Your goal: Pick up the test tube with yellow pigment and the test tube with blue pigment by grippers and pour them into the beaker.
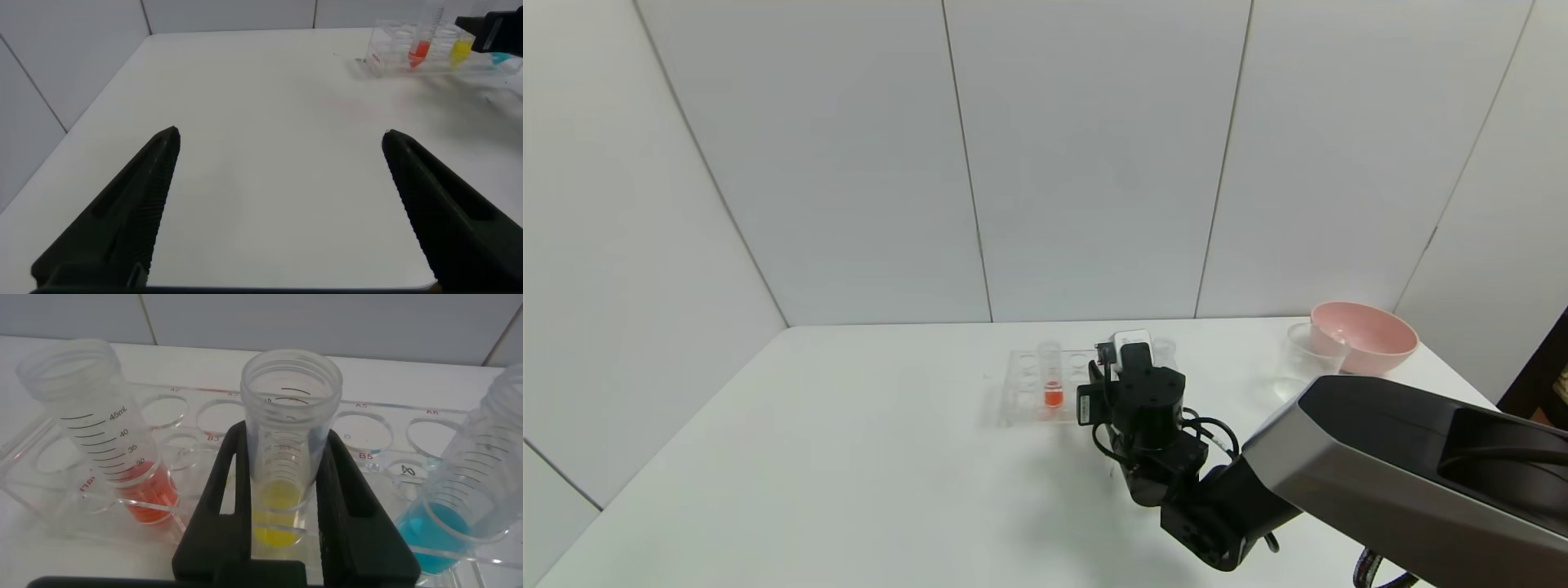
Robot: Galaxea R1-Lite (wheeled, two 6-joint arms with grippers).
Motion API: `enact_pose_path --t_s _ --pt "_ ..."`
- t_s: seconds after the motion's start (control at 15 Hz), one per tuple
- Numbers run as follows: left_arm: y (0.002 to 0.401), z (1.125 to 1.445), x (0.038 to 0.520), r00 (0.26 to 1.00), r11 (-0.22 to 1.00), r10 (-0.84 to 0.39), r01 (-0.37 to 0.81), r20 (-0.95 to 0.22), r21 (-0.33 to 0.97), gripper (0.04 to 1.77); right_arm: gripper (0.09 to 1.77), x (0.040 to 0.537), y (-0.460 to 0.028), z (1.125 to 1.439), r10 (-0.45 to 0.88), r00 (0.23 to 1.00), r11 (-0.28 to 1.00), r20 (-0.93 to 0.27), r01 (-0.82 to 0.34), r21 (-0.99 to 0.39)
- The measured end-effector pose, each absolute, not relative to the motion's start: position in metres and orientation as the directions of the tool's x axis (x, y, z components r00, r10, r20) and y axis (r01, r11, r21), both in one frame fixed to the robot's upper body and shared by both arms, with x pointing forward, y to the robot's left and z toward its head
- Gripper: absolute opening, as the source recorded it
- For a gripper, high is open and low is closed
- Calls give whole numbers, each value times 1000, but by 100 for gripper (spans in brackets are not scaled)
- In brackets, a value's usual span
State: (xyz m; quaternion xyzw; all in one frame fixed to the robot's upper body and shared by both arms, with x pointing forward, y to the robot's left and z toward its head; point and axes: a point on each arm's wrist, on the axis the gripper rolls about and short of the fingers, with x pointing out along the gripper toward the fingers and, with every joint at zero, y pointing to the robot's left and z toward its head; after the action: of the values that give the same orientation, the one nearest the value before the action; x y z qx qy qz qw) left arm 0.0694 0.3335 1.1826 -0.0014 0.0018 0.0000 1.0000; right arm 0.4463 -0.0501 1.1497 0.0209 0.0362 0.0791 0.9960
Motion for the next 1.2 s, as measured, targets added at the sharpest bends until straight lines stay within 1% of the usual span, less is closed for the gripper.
enact_pose_path --t_s 0.33,0.93,1.2 --pt "334 1183 69 1000 1000 0 0 -4 -3 176 52 443 -50 1159 161 985 986 -58 -159 47" --pt "334 1183 69 1000 1000 0 0 -4 -3 176 52 418 -48 1221 200 979 980 48 -200 1" --pt "334 1183 69 1000 1000 -1 1 -4 -3 176 52 413 -49 1232 205 977 979 66 -206 5"
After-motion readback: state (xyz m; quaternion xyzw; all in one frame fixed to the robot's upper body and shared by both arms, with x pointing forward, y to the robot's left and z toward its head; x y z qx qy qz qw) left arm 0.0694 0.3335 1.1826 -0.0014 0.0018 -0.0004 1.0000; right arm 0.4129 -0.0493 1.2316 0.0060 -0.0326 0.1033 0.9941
